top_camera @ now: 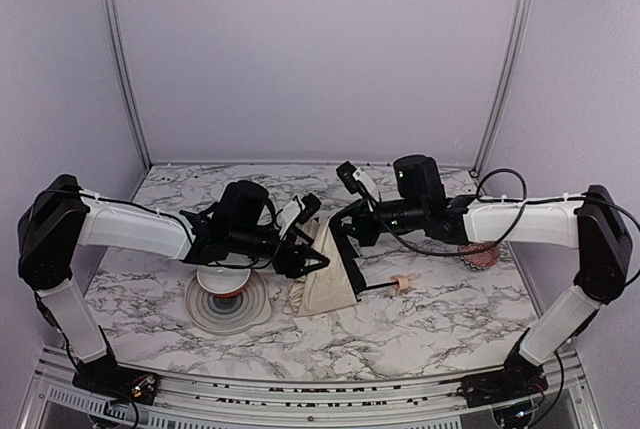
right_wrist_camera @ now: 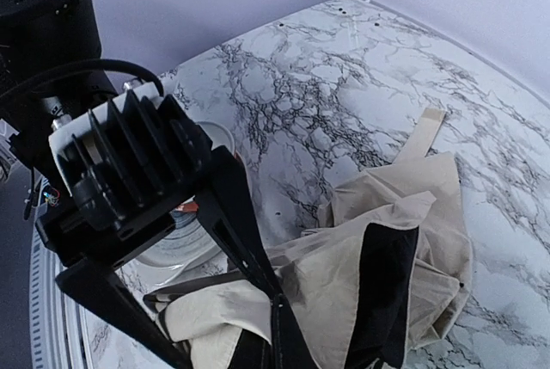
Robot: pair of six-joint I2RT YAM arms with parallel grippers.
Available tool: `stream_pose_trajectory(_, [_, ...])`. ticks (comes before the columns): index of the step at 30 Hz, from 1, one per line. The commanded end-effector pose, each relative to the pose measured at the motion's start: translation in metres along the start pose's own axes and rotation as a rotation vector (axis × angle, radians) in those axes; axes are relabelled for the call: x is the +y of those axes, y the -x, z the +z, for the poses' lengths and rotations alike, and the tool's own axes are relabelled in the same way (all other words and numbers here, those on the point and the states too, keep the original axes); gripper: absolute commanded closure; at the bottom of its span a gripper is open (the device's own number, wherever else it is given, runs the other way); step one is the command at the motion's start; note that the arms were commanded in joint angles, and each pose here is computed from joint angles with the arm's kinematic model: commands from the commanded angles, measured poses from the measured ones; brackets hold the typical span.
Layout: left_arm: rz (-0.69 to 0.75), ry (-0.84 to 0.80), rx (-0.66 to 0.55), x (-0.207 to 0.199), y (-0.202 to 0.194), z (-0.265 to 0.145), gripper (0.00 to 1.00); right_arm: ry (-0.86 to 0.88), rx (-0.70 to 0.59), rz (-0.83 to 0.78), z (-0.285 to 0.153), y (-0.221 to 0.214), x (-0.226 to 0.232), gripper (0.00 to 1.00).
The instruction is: Put away the umbrella
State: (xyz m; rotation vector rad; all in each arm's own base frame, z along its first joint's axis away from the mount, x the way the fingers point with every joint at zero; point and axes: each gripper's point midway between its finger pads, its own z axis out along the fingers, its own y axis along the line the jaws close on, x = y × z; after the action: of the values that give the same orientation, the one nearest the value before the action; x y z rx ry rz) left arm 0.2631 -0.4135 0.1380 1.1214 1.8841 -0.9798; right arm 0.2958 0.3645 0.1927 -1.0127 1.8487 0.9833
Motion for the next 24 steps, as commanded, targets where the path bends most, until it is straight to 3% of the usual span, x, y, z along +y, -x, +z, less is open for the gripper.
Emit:
stream_pose_trajectory(1, [0.002,0.022,-0.002,0.003,0.008,0.004,0.54,-0.005,-0.013,-0.035,-0.001,0.016,0.012,1.00])
stream_pose_trajectory(4, [0.007,0.032,-0.016,0.003,0.012,0.000,0.89,0.006,-0.027,-0.047,-0.006,0.021,0.017,1.00])
stream_pose_trajectory(6, [0.013,0.021,-0.023,0.000,0.014,-0.003,1.00,0.019,-0.034,-0.058,-0.008,0.024,0.019,1.00])
stream_pose_trajectory(10, [0.020,0.010,-0.023,-0.004,0.011,-0.007,1.00,-0.018,-0.063,-0.008,-0.019,0.031,-0.014,0.59])
stream_pose_trajectory(13, [0.029,-0.001,-0.028,-0.010,0.013,-0.009,1.00,0.010,-0.080,0.051,-0.018,0.034,-0.037,0.42])
stream_pose_trajectory(16, [0.054,-0.009,-0.039,-0.017,0.018,-0.011,1.00,0.003,0.010,0.100,0.013,0.013,-0.053,0.42])
stream_pose_trajectory(24, [0.078,0.042,-0.057,-0.009,0.028,-0.010,1.00,0.195,0.249,0.229,0.070,-0.081,-0.045,0.55])
